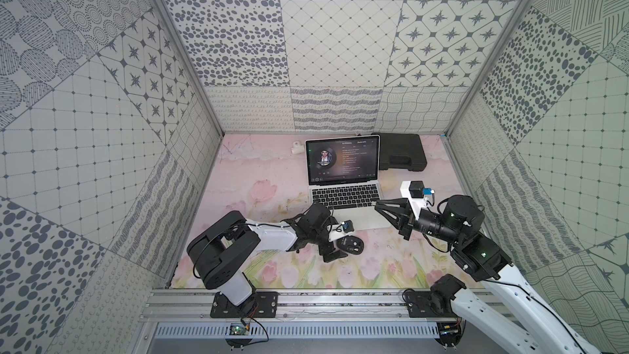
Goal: Remove the wireless mouse receiver from the laptop
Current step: Insert the USB plug into the mouse.
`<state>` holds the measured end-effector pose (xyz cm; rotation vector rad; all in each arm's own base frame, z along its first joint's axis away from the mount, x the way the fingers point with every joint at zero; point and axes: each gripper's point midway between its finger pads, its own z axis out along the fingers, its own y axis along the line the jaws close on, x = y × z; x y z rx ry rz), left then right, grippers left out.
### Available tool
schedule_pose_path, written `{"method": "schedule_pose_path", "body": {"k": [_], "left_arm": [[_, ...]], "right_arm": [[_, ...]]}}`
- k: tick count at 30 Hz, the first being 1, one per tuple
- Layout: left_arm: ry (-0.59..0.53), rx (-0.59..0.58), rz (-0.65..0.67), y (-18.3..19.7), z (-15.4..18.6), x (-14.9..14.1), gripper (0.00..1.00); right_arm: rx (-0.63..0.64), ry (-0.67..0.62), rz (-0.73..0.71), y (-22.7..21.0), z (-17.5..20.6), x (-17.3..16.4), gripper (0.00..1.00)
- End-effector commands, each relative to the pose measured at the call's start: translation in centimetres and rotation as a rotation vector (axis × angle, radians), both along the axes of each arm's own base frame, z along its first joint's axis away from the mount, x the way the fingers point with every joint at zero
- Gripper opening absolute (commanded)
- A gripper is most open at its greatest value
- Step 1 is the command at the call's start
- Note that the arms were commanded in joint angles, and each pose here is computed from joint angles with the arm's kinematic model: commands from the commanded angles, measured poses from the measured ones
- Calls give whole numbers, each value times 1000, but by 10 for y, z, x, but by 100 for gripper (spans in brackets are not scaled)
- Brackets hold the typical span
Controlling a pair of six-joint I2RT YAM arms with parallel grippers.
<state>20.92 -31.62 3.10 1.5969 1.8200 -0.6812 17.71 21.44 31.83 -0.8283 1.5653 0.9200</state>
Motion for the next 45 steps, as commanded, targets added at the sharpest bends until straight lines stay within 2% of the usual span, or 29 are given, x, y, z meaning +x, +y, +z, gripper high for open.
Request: {"method": "schedule_pose_path", "body": {"k": [1,7,10,16,19,23,25,28,34,38,39,41,43,45], "left_arm": [[59,-2,-115,1,-9,-17,99],[67,2,-129,-2,-17,-17,99],[80,10,-136,1,-19,-19,95],[113,29,-149,8,-22,-31,76],[141,32,-156,8,-22,-34,60],[178,49,-153,7,-21,-35,43],[184,37,-141,6,-16,-34,41],[183,21,-111,6,-10,-32,35],[249,-13,-6,4,11,-29,22],[258,-22,64,5,20,-25,16],[245,-19,84,7,21,-23,12],[203,-14,121,10,25,-20,13],[130,-21,160,13,29,-16,3],[77,-34,183,17,35,-15,1]], "right_arm": [[15,-18,-2,0,3,1,3],[11,-9,-1,0,1,2,3],[10,-8,-3,0,0,3,3],[7,-8,-11,0,-1,4,3],[7,4,-9,1,-3,6,3],[15,56,-41,-2,-4,12,3],[2,95,-59,-3,-8,15,3],[-13,198,-132,-9,-16,23,2],[84,435,-259,-23,-22,25,1],[105,589,-370,-36,-42,25,2],[103,634,-394,-39,-48,24,2],[97,720,-407,-39,-60,20,2],[107,799,-398,-36,-67,15,3],[139,889,-387,-32,-74,10,4]]}}
